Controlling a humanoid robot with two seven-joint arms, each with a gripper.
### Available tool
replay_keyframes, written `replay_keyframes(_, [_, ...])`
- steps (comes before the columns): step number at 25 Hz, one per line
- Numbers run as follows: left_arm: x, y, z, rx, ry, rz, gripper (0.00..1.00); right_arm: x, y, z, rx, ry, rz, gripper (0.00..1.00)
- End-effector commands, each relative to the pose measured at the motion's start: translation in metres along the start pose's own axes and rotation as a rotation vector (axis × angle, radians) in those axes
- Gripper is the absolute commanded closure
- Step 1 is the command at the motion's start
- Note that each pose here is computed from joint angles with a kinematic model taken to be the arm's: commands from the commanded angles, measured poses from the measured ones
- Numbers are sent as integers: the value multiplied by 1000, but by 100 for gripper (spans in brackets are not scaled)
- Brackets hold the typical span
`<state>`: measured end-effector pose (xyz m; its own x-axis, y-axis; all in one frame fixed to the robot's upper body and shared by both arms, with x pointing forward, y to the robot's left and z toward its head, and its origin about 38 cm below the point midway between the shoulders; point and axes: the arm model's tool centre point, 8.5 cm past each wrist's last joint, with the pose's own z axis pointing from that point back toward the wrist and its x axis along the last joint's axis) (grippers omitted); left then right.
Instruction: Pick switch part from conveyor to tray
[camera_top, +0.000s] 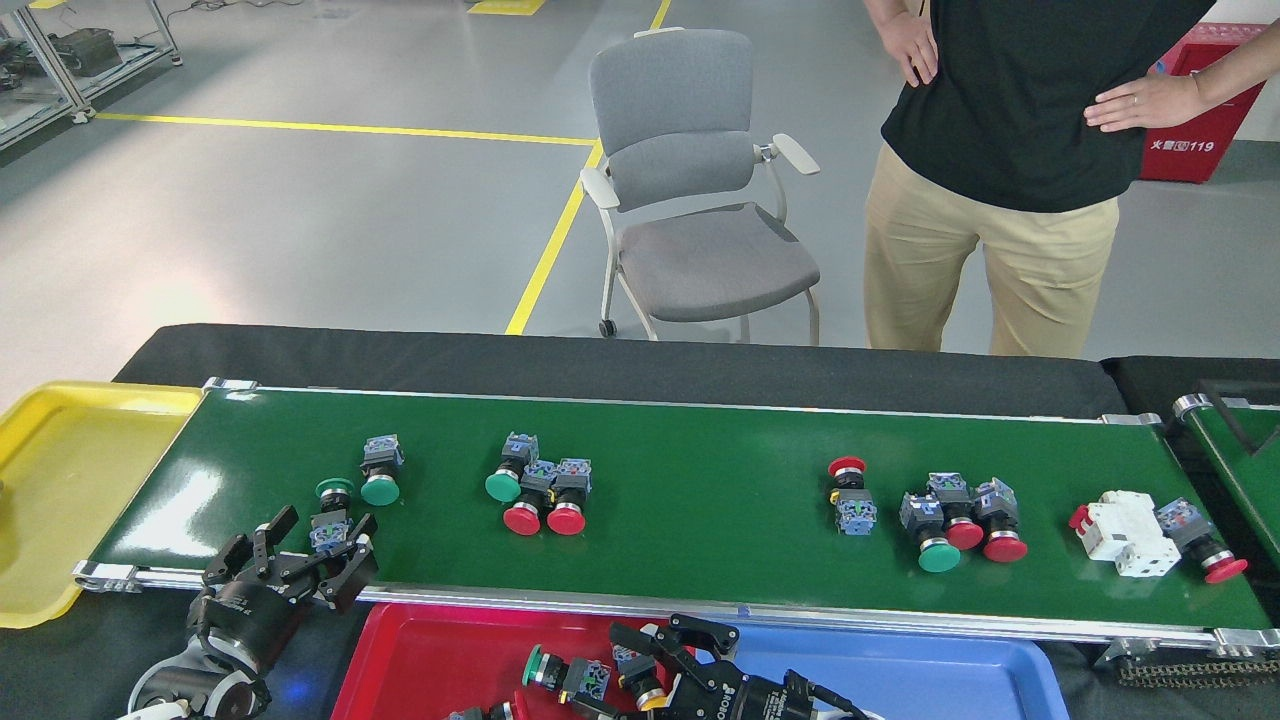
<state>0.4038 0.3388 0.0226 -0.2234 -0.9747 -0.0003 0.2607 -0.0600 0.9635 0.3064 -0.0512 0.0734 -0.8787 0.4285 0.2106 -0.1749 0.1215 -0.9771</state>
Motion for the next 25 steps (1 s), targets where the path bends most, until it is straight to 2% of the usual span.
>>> replay_keyframes(1, [-1, 8, -3, 21, -5, -22, 77, -18, -22, -1, -73, 96, 0, 0])
replay_keyframes(2, [-2, 7, -3, 21, -1, -19, 80, -26, -26, 1, -95, 151, -13, 0])
replay_keyframes(3, [-3, 8, -2, 39, 6, -17, 88, -45, -35, 7, -134, 266, -32, 0])
replay_keyframes(7, [-2, 12, 7, 173, -9, -31, 96, -102, -52, 46, -200, 663, -68, 1])
replay_keyframes(9, [2, 6, 21, 179, -39, -60, 97, -125, -56, 80, -229, 858, -44, 1])
replay_keyframes(11, [17, 7, 39, 198, -114, -89, 97, -141, -54, 121, -224, 998, 22, 1])
replay_keyframes(15, [55, 1, 93, 214, -330, -121, 93, -122, -33, 175, -236, 1142, 57, 0])
replay_keyframes(16, [61, -6, 108, 198, -338, -121, 85, -109, -26, 188, -227, 1153, 55, 0])
replay_keyframes(18, [71, -16, 134, 174, -348, -122, 60, -85, -11, 202, -195, 1153, 36, 0])
replay_keyframes(19, [72, -21, 144, 162, -342, -117, 35, -80, -6, 204, -188, 1154, 32, 0])
replay_keyframes(20, [73, -22, 148, 162, -332, -113, 5, -78, -3, 206, -189, 1155, 31, 0])
replay_keyframes(21, [74, -24, 151, 166, -320, -99, 0, -77, -3, 206, -191, 1155, 34, 0])
replay_keyframes(25, [78, -27, 149, 172, -309, -73, 0, -83, -12, 197, -211, 1141, 46, 0])
